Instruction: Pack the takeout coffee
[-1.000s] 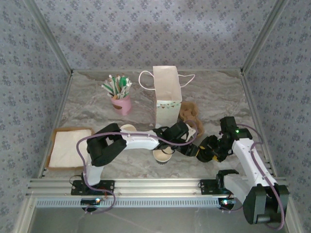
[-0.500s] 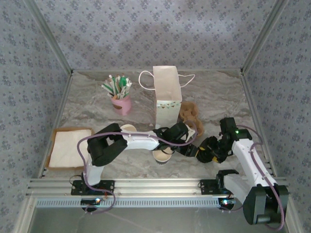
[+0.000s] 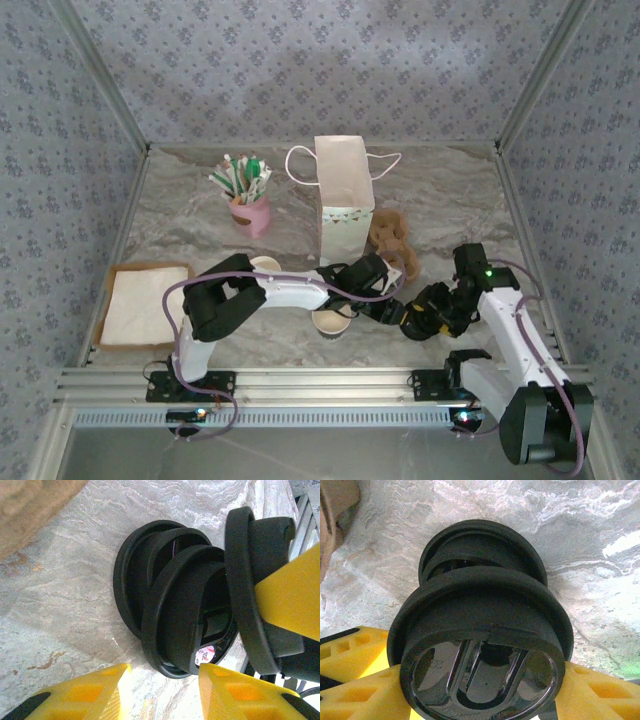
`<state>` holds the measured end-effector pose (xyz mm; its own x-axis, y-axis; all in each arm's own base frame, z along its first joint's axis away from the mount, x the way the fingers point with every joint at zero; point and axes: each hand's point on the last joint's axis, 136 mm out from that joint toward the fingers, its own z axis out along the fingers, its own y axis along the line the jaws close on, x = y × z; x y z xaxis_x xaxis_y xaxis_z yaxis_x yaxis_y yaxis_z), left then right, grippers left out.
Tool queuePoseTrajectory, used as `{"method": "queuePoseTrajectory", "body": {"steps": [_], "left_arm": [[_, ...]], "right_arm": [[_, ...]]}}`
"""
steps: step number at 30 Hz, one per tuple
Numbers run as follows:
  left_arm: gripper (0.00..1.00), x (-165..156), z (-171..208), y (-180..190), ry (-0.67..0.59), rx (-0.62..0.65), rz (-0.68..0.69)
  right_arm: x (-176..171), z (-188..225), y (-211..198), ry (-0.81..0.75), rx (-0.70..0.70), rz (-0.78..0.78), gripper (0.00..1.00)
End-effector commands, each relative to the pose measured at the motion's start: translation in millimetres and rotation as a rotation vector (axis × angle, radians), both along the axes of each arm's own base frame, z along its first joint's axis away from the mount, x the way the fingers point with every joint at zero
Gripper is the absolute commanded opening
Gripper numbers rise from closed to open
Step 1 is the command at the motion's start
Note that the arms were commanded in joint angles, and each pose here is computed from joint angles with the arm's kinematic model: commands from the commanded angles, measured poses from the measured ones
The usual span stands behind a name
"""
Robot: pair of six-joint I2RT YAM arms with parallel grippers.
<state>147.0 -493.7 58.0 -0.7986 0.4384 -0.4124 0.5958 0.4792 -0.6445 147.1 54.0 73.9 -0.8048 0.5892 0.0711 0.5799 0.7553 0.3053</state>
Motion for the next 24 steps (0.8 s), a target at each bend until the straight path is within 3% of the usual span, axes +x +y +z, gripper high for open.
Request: {"method": "queuePoseTrajectory", "body": {"steps": [1,15,24], "left_arm": [[0.41,5,37,-6,-0.043,-0.066,-0.006],[0.74,20,152,21,-0.247,-0.192,0.046],[0.92,31,198,91,-0.410,-0.140,0.151]], "right_arm": [[3,18,-8,-0.047,-0.040,-0.010,0.68],[13,64,-13,-0.184,-0.103,0.026,0.68],[18,97,13,-0.257,-0.111,0.145,0.68]]}}
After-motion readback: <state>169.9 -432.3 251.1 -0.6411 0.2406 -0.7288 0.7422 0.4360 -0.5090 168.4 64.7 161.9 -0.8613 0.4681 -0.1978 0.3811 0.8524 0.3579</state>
